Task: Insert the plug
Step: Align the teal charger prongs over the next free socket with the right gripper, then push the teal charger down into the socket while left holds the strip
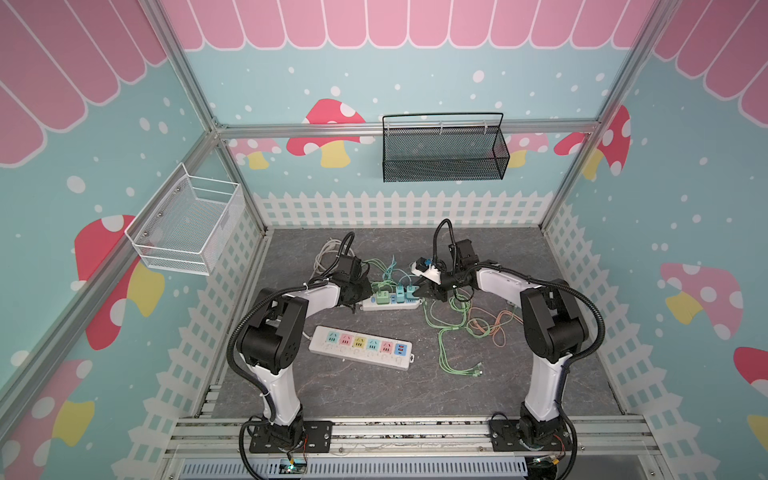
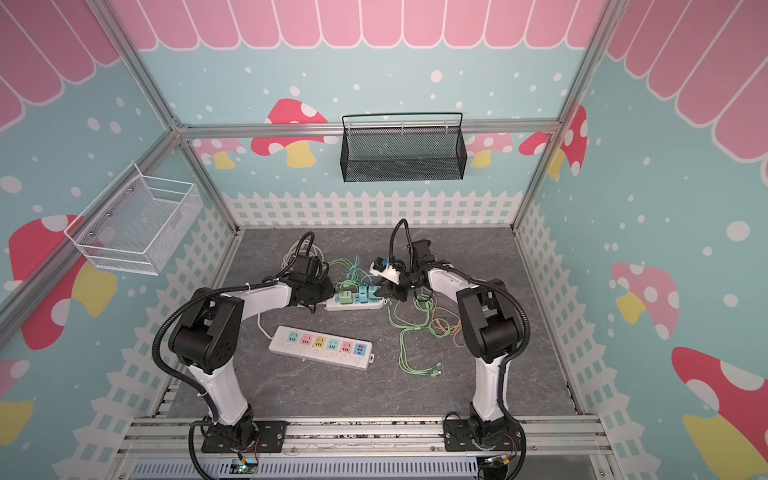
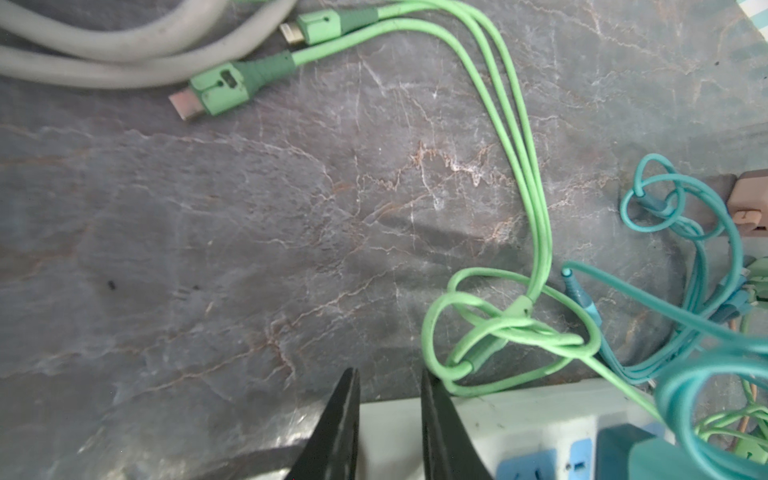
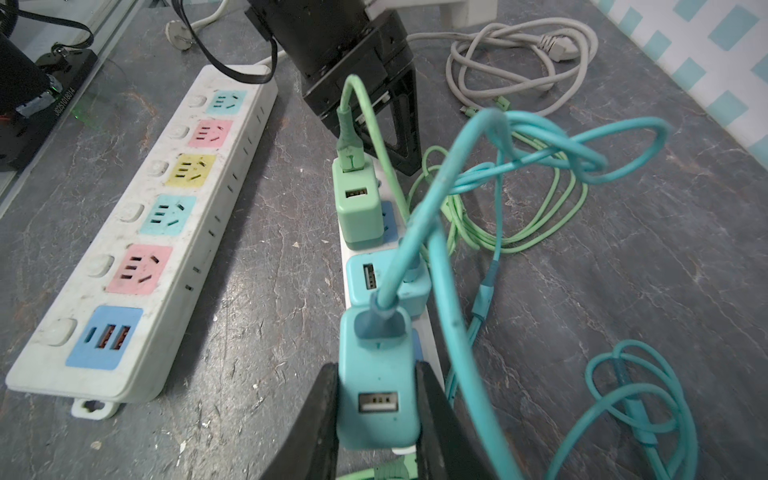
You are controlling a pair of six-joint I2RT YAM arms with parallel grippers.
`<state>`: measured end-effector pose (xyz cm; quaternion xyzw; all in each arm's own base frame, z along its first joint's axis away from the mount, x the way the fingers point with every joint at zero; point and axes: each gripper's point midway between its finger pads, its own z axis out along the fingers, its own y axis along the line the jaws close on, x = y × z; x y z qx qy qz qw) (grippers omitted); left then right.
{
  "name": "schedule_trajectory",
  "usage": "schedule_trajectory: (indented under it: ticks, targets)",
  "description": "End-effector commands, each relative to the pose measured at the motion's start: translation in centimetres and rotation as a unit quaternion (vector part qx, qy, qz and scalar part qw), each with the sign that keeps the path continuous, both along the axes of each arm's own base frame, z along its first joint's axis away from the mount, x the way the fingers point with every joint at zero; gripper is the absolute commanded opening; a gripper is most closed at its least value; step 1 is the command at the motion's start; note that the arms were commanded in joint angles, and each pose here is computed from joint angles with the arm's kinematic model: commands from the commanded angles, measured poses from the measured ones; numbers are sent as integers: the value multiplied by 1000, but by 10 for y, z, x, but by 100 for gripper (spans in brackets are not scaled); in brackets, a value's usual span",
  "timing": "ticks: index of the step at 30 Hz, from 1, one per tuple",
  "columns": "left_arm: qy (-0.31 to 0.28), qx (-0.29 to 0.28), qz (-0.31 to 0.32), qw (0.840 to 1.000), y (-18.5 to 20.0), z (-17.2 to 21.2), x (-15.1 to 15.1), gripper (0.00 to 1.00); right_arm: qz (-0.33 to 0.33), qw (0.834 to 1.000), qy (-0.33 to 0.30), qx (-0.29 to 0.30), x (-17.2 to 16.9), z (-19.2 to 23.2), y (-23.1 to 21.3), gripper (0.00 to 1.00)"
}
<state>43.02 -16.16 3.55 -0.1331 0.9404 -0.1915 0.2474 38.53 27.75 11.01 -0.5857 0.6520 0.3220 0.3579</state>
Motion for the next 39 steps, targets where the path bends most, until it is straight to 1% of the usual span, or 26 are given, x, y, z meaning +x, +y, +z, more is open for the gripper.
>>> schedule_trajectory:
  ticks: [1,16,21,32,39]
  targets:
    - [4,-4,-9,1000,-4,-1,3,26,25,999,-13,26,-11,16,0,0]
    - [6,-6,-10,1000,-5,-3,5,25,36,998,10,40,-6,1,6,0]
    - [4,-5,-11,1000,-5,-2,4,25,29,999,16,27,-1,-10,5,0]
    - [2,-8,-13,1000,-5,-1,4,25,15,1000,15,6,11,-17,5,0]
    - [1,-10,-13,1000,-4,-1,4,25,25,999,26,-10,8,-24,8,0]
